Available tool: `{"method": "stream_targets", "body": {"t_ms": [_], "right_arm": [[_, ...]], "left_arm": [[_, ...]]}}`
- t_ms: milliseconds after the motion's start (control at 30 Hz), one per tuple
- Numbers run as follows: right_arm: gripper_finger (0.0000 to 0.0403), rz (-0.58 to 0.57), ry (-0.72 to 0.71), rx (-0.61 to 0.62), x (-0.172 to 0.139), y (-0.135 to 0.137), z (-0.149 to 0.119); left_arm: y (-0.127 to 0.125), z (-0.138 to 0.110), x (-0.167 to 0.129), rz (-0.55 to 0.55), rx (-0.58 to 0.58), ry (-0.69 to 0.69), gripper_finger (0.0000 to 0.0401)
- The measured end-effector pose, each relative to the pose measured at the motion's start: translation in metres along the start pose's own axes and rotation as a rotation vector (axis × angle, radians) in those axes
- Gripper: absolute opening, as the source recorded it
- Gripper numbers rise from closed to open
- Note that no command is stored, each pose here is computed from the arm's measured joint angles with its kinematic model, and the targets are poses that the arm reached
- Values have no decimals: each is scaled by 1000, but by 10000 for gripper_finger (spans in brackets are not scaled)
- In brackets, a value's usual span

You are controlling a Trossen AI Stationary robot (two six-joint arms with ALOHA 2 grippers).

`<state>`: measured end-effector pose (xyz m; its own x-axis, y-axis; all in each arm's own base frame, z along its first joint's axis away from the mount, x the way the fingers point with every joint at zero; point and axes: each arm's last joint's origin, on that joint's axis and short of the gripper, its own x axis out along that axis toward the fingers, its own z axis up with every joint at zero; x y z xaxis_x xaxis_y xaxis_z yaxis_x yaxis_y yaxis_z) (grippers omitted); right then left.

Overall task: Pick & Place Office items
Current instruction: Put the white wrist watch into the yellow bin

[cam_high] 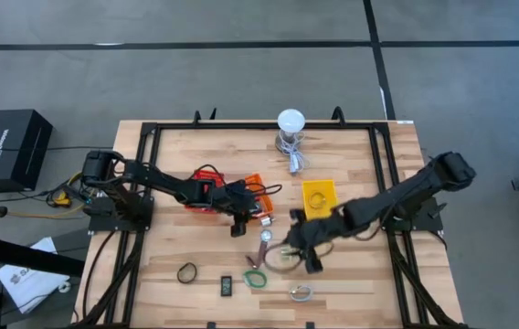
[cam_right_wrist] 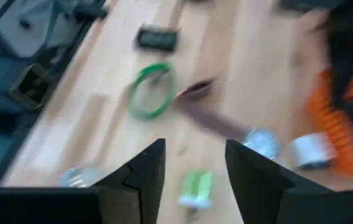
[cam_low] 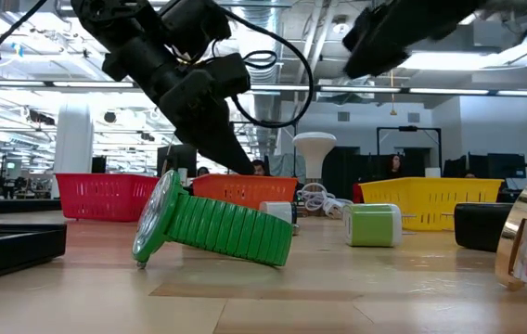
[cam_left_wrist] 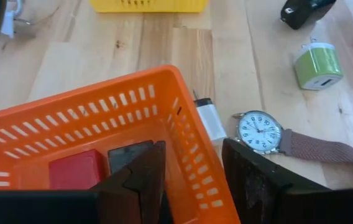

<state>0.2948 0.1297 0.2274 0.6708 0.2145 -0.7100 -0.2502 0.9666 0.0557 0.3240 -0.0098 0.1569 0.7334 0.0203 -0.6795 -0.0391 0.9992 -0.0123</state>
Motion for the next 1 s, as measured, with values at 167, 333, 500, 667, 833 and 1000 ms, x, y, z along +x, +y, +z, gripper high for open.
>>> {"method": "stream_targets", "body": {"t_ms": [167,333,500,667,833,1000], "right_arm": [[154,28,146,111,15,35,3],[153,16,355,225,30,63,-10],[153,64,459,240,49,83,-16],[153,64,515,229,63,91,-17],[153,40,536,233,66,89,-20],[153,1,552,243,67,87,-24]], "left_arm": [[0,1,0,1,0,-9,152],[0,2,0,0,0,-25,149],[0,4,0,-1,-2,-43,148],[0,7,0,-1,-3,-65,146],[0,8,0,-3,-3,-83,144],[0,9,0,-3,-3,-89,144]]}}
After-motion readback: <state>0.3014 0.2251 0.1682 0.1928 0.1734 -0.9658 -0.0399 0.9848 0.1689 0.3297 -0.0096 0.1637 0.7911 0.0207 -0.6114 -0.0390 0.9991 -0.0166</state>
